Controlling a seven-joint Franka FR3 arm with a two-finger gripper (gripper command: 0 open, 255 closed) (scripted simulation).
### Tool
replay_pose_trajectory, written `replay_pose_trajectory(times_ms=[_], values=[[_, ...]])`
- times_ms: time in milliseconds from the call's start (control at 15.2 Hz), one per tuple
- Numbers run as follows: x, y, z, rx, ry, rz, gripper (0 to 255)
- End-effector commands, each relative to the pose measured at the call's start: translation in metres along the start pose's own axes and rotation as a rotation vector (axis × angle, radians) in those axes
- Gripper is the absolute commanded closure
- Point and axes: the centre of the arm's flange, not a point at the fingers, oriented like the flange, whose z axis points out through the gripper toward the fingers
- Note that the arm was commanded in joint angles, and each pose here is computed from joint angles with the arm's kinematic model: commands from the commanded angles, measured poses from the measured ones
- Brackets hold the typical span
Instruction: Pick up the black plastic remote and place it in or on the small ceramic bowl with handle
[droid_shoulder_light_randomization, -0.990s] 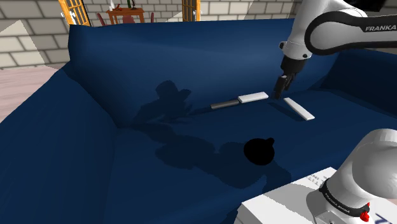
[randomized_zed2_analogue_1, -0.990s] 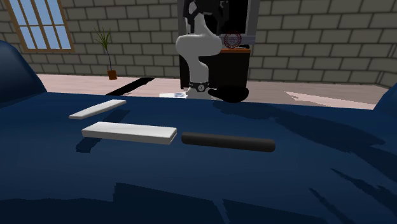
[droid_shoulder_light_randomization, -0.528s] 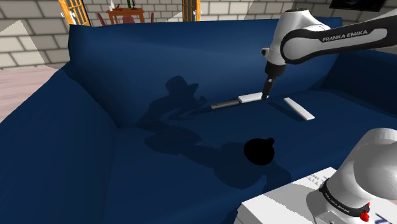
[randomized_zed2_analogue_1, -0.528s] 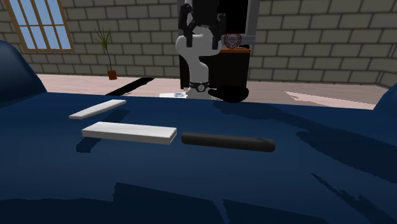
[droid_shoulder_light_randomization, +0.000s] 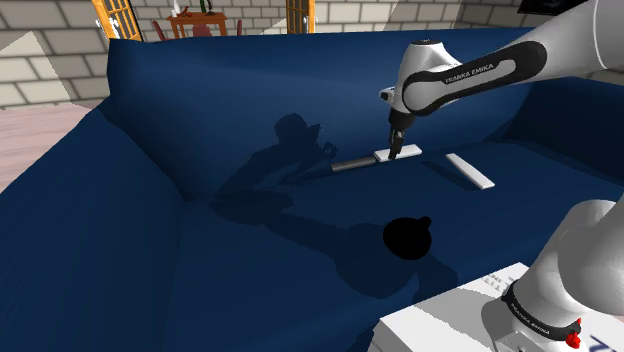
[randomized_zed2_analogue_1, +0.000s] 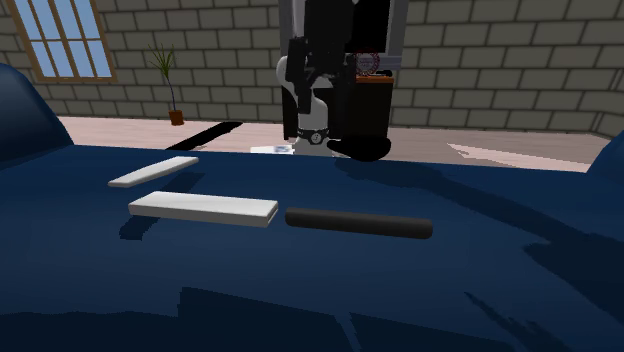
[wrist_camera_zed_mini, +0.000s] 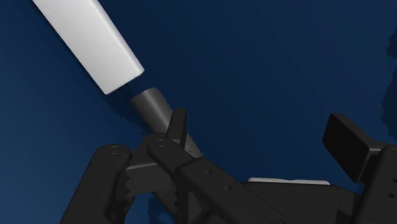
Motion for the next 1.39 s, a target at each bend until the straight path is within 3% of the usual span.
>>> replay_pose_trajectory(times_ms=[0,726,1320], values=[[0.019,0.011,0.012,-0.008,0.009,-0.079,0],[0.124,0.045,0.091,-0.045,0.051,-0.478,0],[0.126,0.046,0.131,-0.045,0.051,-0.478,0]])
